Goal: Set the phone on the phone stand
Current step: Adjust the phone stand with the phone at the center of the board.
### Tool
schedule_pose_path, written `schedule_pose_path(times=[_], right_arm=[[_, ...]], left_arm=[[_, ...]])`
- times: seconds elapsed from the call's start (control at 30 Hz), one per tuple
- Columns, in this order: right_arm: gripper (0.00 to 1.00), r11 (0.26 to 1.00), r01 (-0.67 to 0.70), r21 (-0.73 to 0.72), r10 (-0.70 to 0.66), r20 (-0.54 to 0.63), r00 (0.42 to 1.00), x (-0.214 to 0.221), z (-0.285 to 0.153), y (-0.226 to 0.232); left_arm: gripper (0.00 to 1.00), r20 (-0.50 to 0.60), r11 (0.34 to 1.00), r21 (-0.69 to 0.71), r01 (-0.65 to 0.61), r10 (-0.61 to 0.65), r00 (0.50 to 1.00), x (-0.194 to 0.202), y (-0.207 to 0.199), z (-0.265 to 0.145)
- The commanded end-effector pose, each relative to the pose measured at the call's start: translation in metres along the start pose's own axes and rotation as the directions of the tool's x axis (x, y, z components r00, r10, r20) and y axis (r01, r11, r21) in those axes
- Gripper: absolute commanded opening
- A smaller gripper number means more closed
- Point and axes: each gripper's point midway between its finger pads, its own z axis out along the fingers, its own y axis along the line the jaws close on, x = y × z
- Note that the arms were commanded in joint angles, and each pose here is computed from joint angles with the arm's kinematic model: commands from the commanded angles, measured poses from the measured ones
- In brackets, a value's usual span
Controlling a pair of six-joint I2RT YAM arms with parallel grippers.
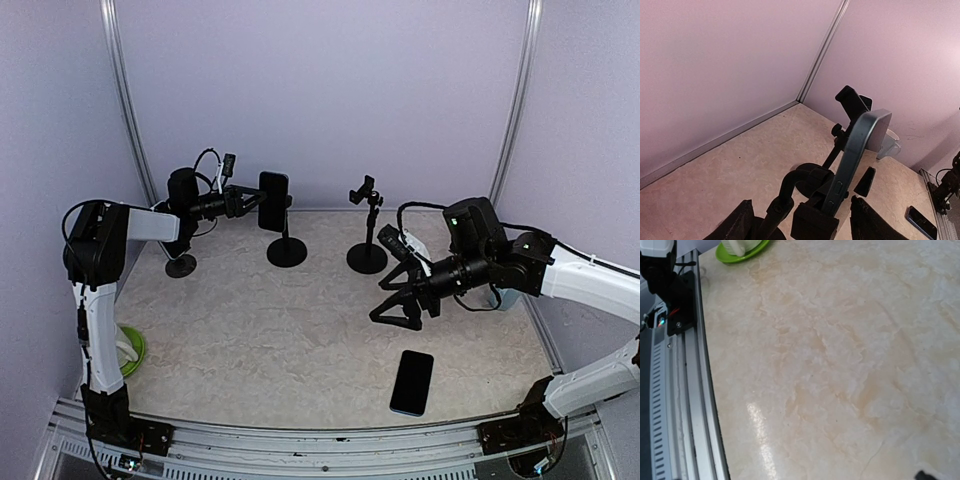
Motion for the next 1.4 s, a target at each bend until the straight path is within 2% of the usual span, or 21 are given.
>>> schedule_pose_path(times=[0.0, 0.27, 0.63, 0.97, 1.3, 1.37], right_arm=[[1.0, 1.0, -0.002, -0.009, 0.002, 0.011, 1.0, -0.003, -0.001, 0.0], [1.0, 1.0, 0.0, -0.009, 0.0, 0.011, 1.0, -0.004, -0.001, 0.0], [1.0, 1.0, 0.004, -0.011, -0.004, 0.008, 1.0, -0.005, -0.001, 0.0], [1.0, 1.0, 0.005, -0.01, -0.005, 0.009, 1.0, -0.004, -0.001, 0.0], [1.0, 1.0, 0.002, -0.013, -0.002, 0.01, 1.0, -0.002, -0.001, 0.0], [1.0, 1.0, 0.002, -0.014, -0.002, 0.009, 1.0, -0.001, -0.001, 0.001]], left_arm=[[0.6, -0.003, 1.0, 0.012, -0.018, 0.018, 1.0, -0.002, -0.006, 0.001], [0.47, 0.04, 0.999, -0.027, -0.027, 0.029, 0.999, -0.006, -0.012, -0.001], [0.36, 0.089, 0.993, -0.117, 0.006, 0.004, 0.996, 0.001, -0.023, 0.012], [0.3, 0.158, 0.982, -0.187, 0.031, -0.001, 0.988, -0.005, -0.023, 0.004], [0.29, 0.194, 0.963, -0.265, 0.042, 0.01, 0.981, 0.0, -0.025, -0.001], [0.32, 0.195, 0.963, -0.267, 0.044, 0.009, 0.981, 0.001, -0.025, 0.0]])
